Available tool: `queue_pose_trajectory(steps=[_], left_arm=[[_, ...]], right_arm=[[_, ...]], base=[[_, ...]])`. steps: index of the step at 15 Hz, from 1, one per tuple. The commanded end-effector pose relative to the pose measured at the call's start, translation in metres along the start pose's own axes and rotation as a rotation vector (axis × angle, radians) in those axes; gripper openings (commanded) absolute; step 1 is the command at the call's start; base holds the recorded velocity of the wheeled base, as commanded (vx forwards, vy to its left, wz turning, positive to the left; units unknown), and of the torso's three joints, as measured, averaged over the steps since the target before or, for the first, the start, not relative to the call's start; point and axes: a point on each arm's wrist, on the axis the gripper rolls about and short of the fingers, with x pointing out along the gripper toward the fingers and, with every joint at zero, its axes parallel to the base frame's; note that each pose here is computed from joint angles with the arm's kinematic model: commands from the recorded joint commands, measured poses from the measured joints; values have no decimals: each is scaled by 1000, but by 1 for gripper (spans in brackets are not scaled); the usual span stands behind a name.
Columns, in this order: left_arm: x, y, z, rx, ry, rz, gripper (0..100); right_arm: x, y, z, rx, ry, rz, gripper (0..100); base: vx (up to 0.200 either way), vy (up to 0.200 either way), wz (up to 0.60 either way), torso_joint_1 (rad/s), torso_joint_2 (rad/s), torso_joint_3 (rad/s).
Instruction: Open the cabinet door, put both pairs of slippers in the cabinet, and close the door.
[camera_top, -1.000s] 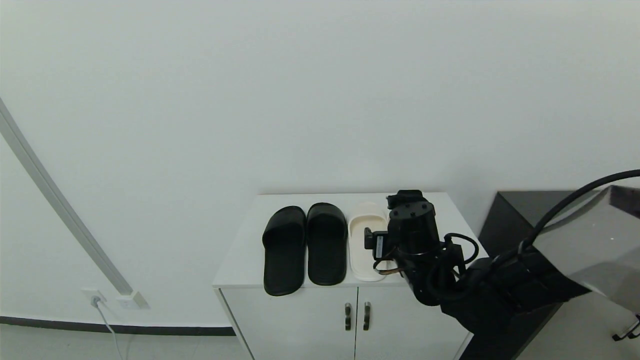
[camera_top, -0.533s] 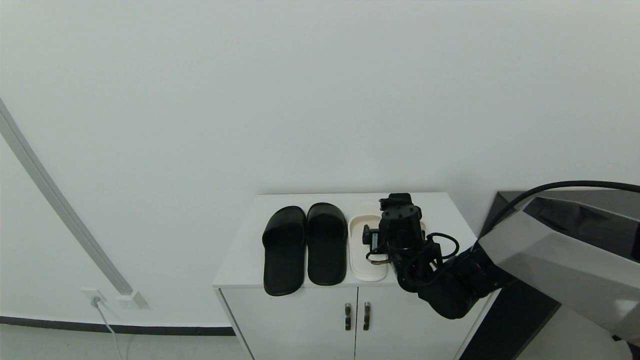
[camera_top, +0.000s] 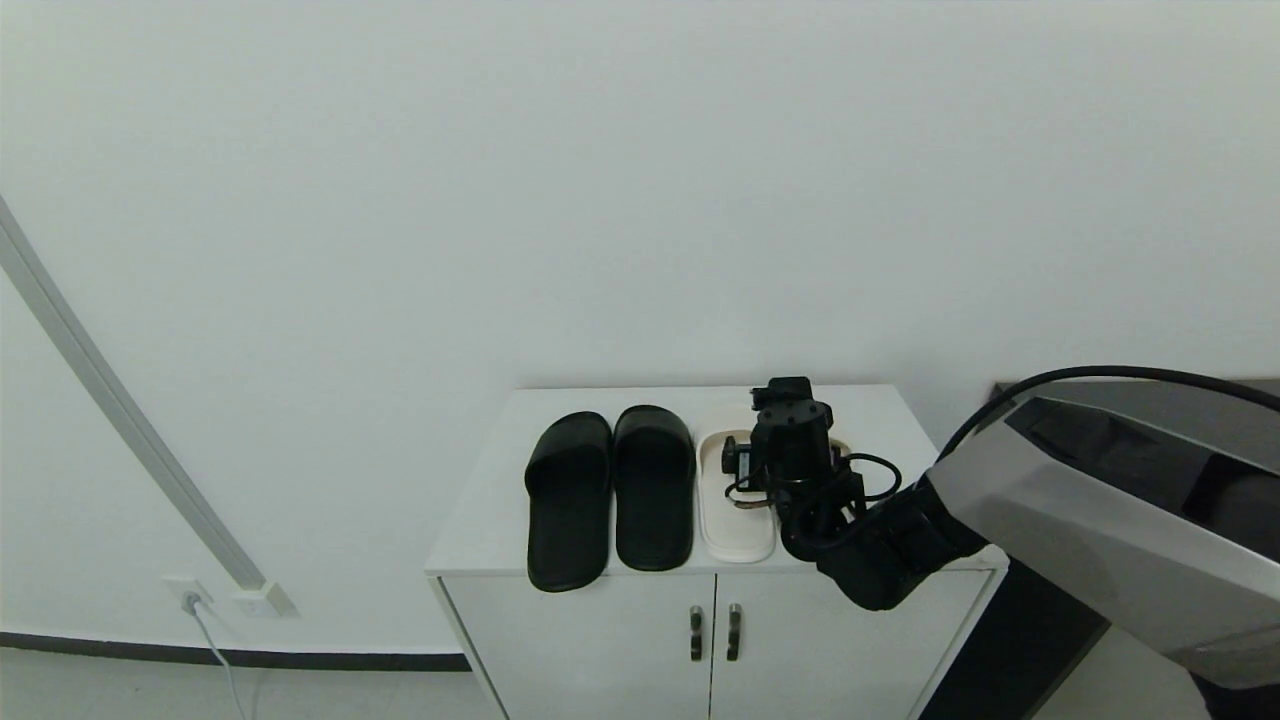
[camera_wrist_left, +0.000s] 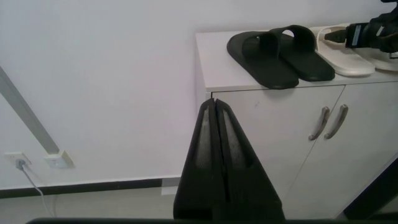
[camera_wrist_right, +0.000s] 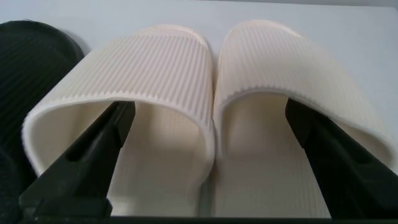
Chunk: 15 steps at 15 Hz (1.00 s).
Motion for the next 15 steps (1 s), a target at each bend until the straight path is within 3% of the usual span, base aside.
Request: queue_pose_trajectory(steps=[1, 2, 3, 10, 13, 15], left_arm=[[0, 0, 0, 0, 0, 0, 0], [0, 0, 0, 0, 0, 0, 0], [0, 0, 0, 0, 0, 0, 0], [0, 0, 0, -2, 0, 0, 0], [0, 0, 0, -2, 0, 0, 0], [0, 0, 0, -3, 0, 0, 0]], right_arm=[[9, 0, -3, 4, -4, -8, 100], [11, -2, -1, 7, -8, -13, 100], [12, -2, -1, 8, -9, -14, 0], [10, -5, 6, 12, -22, -21, 0], [2, -8, 21, 21, -45, -19, 0], [-31, -14, 36, -7, -50, 18, 0]], base=[[0, 0, 0, 0, 0, 0], [0, 0, 0, 0, 0, 0], [0, 0, 0, 0, 0, 0], [0, 0, 0, 0, 0, 0], [0, 0, 0, 0, 0, 0], [0, 0, 0, 0, 0, 0]])
